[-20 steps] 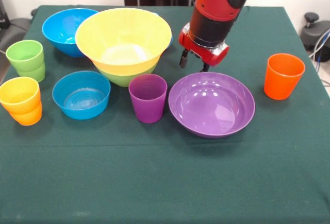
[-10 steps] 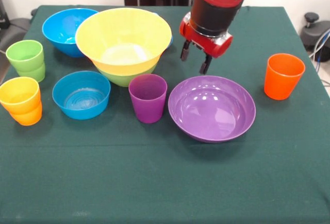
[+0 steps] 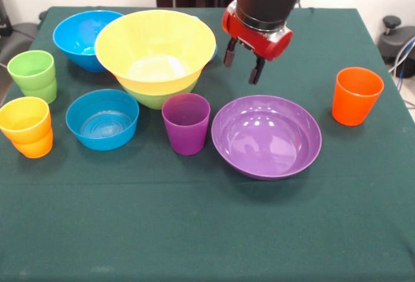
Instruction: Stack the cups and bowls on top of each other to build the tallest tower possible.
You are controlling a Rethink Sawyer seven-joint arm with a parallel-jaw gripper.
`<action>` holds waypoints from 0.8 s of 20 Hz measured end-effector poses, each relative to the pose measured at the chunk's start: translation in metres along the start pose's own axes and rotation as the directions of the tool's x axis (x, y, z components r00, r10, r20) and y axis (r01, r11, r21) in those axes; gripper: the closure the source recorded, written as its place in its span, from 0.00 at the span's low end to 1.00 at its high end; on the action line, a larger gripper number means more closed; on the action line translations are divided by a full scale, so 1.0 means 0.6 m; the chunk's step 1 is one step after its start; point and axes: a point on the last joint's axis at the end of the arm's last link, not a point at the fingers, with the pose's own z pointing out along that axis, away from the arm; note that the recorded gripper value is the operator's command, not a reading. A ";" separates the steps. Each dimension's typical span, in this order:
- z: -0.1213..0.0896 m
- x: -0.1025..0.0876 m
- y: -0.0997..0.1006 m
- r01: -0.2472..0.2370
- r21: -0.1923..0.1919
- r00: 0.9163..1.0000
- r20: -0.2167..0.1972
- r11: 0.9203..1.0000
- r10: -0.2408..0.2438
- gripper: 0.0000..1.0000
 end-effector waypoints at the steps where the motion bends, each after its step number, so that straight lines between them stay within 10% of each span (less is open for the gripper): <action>1: -0.003 -0.002 0.000 -0.001 -0.002 1.000 0.002 1.000 0.001 0.00; 16: 0.010 -0.019 0.001 -0.007 -0.002 1.000 0.006 1.000 0.007 0.00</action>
